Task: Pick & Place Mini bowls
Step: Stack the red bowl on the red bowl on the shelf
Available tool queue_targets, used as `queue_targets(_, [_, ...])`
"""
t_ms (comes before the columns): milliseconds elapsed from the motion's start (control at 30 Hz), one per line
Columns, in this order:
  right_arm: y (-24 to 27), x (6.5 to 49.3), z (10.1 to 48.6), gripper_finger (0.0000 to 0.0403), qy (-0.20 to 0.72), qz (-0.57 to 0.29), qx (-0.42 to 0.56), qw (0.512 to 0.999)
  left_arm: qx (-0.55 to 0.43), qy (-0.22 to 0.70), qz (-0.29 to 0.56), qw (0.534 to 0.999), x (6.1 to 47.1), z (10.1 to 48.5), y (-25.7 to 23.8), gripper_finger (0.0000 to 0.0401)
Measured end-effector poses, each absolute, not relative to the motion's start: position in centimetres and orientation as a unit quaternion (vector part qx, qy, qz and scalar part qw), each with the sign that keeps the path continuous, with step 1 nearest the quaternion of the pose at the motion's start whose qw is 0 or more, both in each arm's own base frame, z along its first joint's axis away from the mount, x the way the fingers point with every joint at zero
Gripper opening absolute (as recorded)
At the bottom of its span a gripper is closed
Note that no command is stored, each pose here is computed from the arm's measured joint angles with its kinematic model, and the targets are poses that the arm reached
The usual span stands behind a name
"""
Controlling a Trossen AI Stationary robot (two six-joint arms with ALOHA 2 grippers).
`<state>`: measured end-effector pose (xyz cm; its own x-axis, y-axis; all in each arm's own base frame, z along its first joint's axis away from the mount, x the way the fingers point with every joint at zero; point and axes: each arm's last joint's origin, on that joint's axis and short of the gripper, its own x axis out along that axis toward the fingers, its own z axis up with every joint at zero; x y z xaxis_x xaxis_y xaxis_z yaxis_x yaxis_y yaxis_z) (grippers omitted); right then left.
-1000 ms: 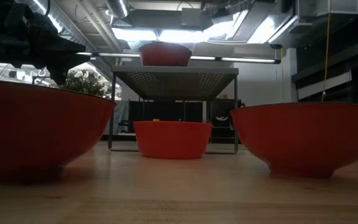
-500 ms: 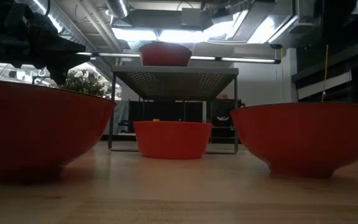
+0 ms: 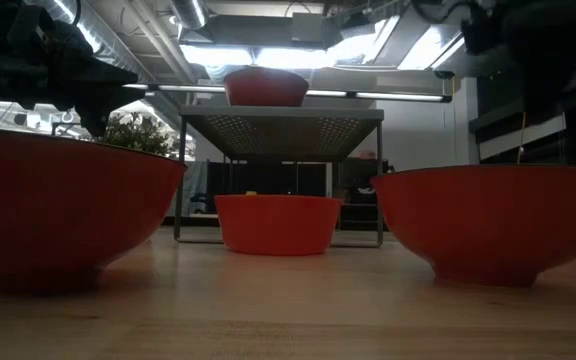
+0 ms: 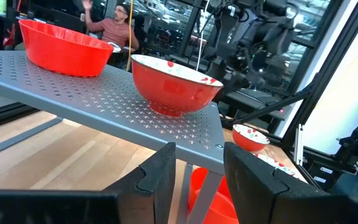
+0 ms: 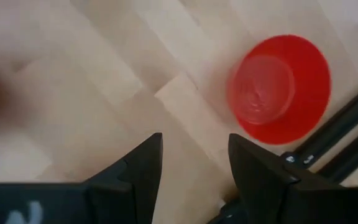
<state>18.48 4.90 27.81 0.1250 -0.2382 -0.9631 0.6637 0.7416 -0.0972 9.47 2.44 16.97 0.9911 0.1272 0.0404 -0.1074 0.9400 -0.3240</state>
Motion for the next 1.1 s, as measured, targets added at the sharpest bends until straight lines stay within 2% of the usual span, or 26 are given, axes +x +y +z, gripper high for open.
queue_targets(600, [0.7, 18.6, 21.5, 0.0184, 0.576, -0.38, 0.231, 0.686, -0.163, -0.03, 0.059, 0.984, 9.5, 17.0, 2.4, 0.013])
queue_targets(833, [-0.2, 18.6, 19.2, 0.0184, 0.559, -0.383, 0.249, 0.692, -0.163, -0.03, 0.06, 0.984, 9.5, 17.0, 2.4, 0.013])
queue_targets(1100, [-1.1, 18.0, 17.2, 0.0184, 0.584, -0.371, 0.249, 0.678, -0.163, -0.03, 0.06, 0.984, 9.5, 17.0, 2.4, 0.013])
